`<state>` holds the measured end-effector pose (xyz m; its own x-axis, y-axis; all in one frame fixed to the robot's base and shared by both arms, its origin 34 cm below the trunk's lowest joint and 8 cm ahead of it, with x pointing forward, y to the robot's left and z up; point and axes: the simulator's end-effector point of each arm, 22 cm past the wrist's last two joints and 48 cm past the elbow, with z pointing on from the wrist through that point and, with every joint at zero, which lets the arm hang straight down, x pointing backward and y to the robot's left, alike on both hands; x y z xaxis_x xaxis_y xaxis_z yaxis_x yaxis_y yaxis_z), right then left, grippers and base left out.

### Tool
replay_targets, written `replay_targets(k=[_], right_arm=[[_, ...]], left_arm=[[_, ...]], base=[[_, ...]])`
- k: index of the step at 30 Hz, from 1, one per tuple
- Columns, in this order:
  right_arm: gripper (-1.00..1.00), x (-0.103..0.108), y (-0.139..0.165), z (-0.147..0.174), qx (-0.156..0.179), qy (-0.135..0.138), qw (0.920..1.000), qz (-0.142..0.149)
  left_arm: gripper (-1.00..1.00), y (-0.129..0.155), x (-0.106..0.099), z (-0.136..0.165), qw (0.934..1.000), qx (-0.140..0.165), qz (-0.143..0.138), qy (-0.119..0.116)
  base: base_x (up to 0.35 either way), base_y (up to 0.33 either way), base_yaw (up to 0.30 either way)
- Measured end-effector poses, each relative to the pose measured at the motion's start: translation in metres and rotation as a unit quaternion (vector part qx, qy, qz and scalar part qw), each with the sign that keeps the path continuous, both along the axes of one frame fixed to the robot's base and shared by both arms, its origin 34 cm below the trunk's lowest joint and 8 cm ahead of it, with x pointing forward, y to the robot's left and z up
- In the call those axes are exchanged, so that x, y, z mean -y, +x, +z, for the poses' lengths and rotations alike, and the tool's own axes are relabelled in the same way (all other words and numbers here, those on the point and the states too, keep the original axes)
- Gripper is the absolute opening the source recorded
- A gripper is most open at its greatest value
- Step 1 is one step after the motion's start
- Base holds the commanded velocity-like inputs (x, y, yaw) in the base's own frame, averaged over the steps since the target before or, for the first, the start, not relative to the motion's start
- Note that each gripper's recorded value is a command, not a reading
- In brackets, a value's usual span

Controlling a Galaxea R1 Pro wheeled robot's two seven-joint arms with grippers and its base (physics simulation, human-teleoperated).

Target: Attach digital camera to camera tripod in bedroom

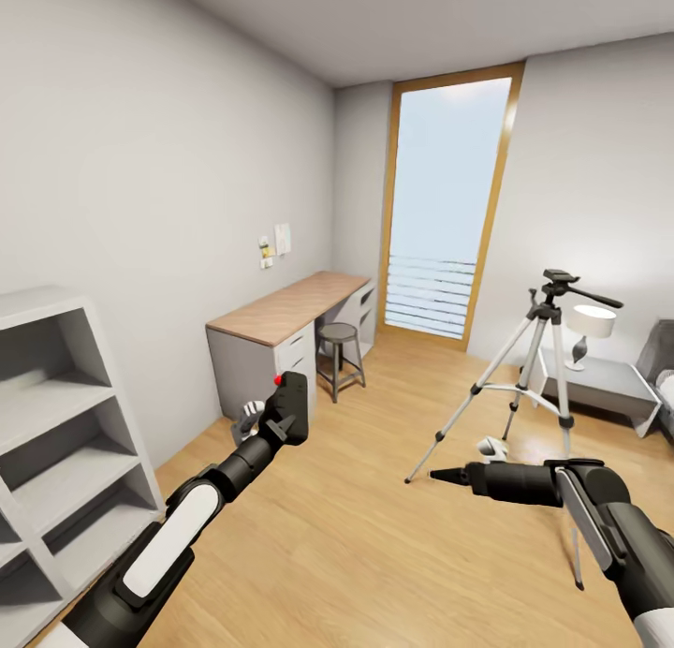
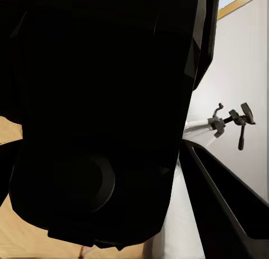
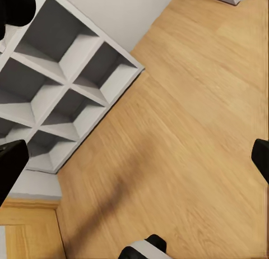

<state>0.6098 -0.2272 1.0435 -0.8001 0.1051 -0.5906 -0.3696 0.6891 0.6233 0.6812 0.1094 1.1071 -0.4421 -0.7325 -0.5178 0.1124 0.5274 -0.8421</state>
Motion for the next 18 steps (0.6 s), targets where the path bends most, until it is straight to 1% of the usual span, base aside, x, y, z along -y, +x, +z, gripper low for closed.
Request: replay_targets(k=[3, 8, 9, 11, 12, 13, 14, 15, 16, 18], right_arm=[[1.0, 0.003, 0.001, -0.002, -0.001, -0.004, 1.0, -0.005], [1.0, 0.018, 0.008, -0.007, -0.001, -0.023, 0.9992, -0.031], [1.0, 0.026, 0.012, -0.011, -0.003, -0.036, 0.9983, -0.045], [1.0, 0.035, 0.015, -0.016, -0.006, -0.054, 0.9966, -0.063], [1.0, 0.047, 0.019, -0.023, -0.011, -0.076, 0.9937, -0.082], [1.0, 0.053, 0.02, -0.026, -0.015, -0.087, 0.9917, -0.093], [1.0, 0.06, 0.022, -0.03, -0.018, -0.099, 0.9894, -0.104], [1.0, 0.066, 0.023, -0.034, -0.022, -0.112, 0.9867, -0.115], [1.0, 0.08, 0.025, -0.041, -0.029, -0.139, 0.9803, -0.137], [1.0, 0.094, 0.026, -0.047, -0.035, -0.165, 0.9727, -0.159]], left_arm=[[-1.0, 0.0, 0.0, -0.001, 1.0, 0.0, 0.0, 0.001], [-1.0, 0.001, -0.003, -0.009, 0.9999, -0.012, 0.006, 0.008], [-1.0, 0.002, -0.008, -0.017, 0.9995, -0.025, 0.014, 0.015], [-1.0, 0.002, -0.014, -0.028, 0.9985, -0.042, 0.024, 0.024], [-1.0, 0.002, -0.017, -0.034, 0.9978, -0.052, 0.03, 0.029], [-1.0, 0.002, -0.025, -0.045, 0.9957, -0.071, 0.043, 0.041], [-1.0, 0.002, -0.029, -0.051, 0.9943, -0.081, 0.051, 0.046], [-1.0, 0.002, -0.034, -0.056, 0.9927, -0.092, 0.058, 0.051], [-1.0, 0.002, -0.046, -0.066, 0.9889, -0.112, 0.075, 0.062], [-1.0, 0.001, -0.058, -0.077, 0.9844, -0.133, 0.092, 0.07]], base=[[0.0, 0.0, -0.28], [0.0, 0.0, -0.284], [0.0, 0.0, -0.286], [0.0, 0.0, -0.286], [0.0, 0.0, -0.286], [0.0, 0.0, -0.286], [0.0, 0.0, -0.286], [0.0, 0.0, -0.287], [0.0, 0.0, -0.287], [0.0, 0.0, -0.287]])
